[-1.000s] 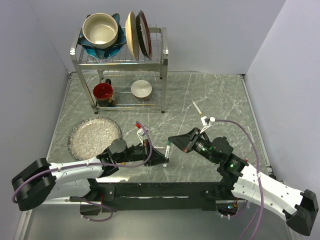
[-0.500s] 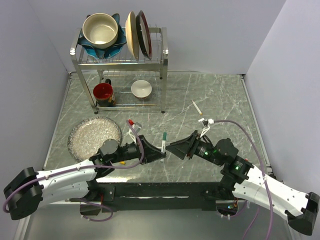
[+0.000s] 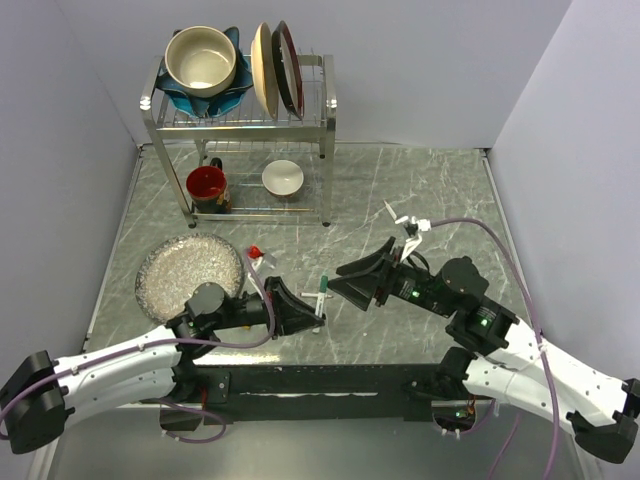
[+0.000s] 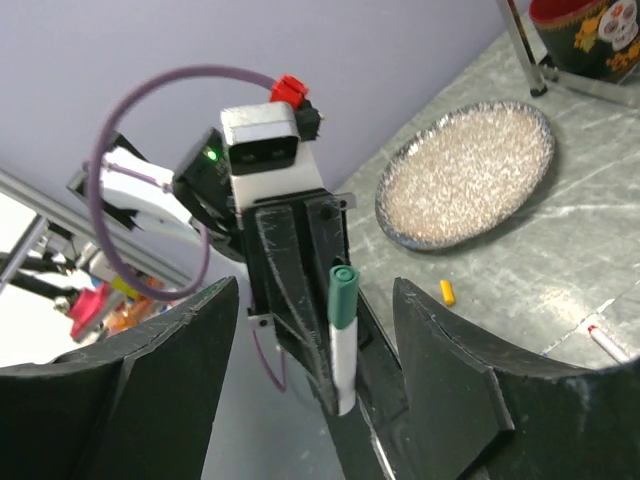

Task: Insert the pens into the pen caps

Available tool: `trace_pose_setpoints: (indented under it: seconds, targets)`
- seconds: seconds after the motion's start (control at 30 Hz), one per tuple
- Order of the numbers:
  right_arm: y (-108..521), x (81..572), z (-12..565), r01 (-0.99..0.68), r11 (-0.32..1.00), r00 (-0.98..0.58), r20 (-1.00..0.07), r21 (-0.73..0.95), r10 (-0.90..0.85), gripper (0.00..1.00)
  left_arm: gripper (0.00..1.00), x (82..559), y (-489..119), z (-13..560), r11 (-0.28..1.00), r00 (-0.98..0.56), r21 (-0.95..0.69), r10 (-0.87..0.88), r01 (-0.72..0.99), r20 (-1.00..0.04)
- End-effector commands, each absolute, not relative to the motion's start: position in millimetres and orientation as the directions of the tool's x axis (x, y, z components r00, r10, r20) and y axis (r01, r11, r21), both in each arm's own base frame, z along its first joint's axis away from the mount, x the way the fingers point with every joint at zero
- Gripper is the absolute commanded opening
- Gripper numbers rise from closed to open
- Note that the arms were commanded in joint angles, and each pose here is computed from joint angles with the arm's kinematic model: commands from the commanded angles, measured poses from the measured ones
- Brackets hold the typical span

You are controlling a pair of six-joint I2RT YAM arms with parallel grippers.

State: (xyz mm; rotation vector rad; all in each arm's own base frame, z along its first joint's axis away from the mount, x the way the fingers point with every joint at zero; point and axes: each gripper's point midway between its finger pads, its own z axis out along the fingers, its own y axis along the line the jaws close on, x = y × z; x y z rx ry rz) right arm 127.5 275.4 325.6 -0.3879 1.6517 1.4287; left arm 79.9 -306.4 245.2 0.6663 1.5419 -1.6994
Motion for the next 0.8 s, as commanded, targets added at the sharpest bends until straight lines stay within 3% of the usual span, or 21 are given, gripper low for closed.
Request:
trace_pose_setpoints:
  seconds: [0.0, 0.37, 0.53, 0.77]
  targets:
    - [285, 127, 357, -0.784, 0.245, -0.494, -0.812, 0.57, 0.311, 0.69, 0.01, 68, -302, 252, -0.06, -0.563, -0.562, -0.155, 0.825, -0.811]
    - [307, 128, 360, -0.771, 0.201, -0.537, -0.787, 0.604, 0.305, 0.56, 0.01, 65, -295, 254, -0.057, -0.547, -0.546, -0.171, 0.836, -0.82]
    - [314, 117, 369, -0.782, 0.147, -0.543, -0.779, 0.605, 0.314, 0.55, 0.01, 65, -294, 252, -0.051, -0.549, -0.549, -0.17, 0.834, -0.818]
    - [323, 118, 361, -0.767, 0.172, -0.558, -0.775, 0.618, 0.296, 0.54, 0.01, 64, -293, 256, -0.063, -0.549, -0.548, -0.182, 0.834, -0.816]
